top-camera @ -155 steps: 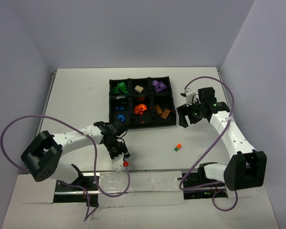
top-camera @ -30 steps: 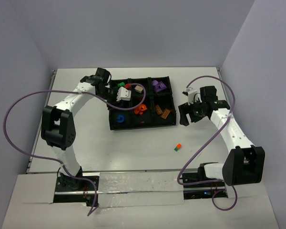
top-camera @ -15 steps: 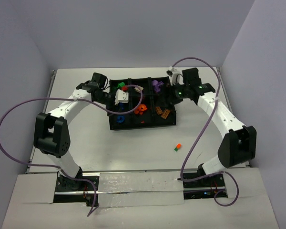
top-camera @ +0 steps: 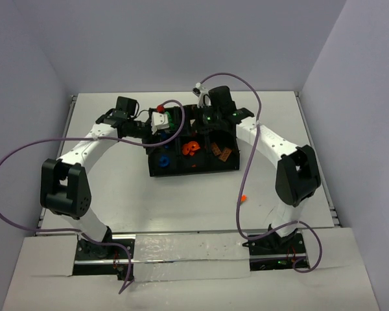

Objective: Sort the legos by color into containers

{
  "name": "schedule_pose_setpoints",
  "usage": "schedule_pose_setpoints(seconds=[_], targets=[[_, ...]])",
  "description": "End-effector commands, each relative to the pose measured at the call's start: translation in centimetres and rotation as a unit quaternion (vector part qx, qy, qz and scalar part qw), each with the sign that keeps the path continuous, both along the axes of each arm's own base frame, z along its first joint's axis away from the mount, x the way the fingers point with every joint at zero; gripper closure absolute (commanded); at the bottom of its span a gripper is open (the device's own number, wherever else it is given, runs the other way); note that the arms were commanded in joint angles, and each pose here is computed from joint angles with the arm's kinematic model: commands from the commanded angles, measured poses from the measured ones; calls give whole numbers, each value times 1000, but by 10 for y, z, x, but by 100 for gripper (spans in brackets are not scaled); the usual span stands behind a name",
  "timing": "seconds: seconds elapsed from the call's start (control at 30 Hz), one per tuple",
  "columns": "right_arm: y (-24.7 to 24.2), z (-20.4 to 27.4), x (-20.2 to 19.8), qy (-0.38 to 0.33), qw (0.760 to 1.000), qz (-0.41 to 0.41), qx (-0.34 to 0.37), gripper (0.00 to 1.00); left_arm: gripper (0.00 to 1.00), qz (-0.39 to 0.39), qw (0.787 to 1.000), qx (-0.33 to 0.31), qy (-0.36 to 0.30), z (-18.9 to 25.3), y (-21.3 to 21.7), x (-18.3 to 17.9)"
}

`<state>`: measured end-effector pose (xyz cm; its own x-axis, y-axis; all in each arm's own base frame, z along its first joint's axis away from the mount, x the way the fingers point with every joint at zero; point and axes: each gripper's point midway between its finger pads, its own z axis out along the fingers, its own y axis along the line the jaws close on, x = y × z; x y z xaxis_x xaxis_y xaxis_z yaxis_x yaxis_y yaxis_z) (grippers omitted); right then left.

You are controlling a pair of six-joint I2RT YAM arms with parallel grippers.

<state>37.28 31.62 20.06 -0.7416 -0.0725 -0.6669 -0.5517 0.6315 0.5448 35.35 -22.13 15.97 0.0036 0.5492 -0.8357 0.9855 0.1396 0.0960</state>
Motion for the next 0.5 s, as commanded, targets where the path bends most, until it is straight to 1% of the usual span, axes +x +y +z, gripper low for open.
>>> schedule_pose_setpoints(seconds=[0.0,0.27,0.47], targets=[[28,25,24,-40,998,-4,38,4,13,-5,999,-35,-14,25,-5,-6],[45,7,24,-34,999,8,27,4,12,-6,999,-45,-11,33,-5,-11],[54,3,24,-39,999,15,21,4,12,-8,999,-49,-4,35,-6,-13]])
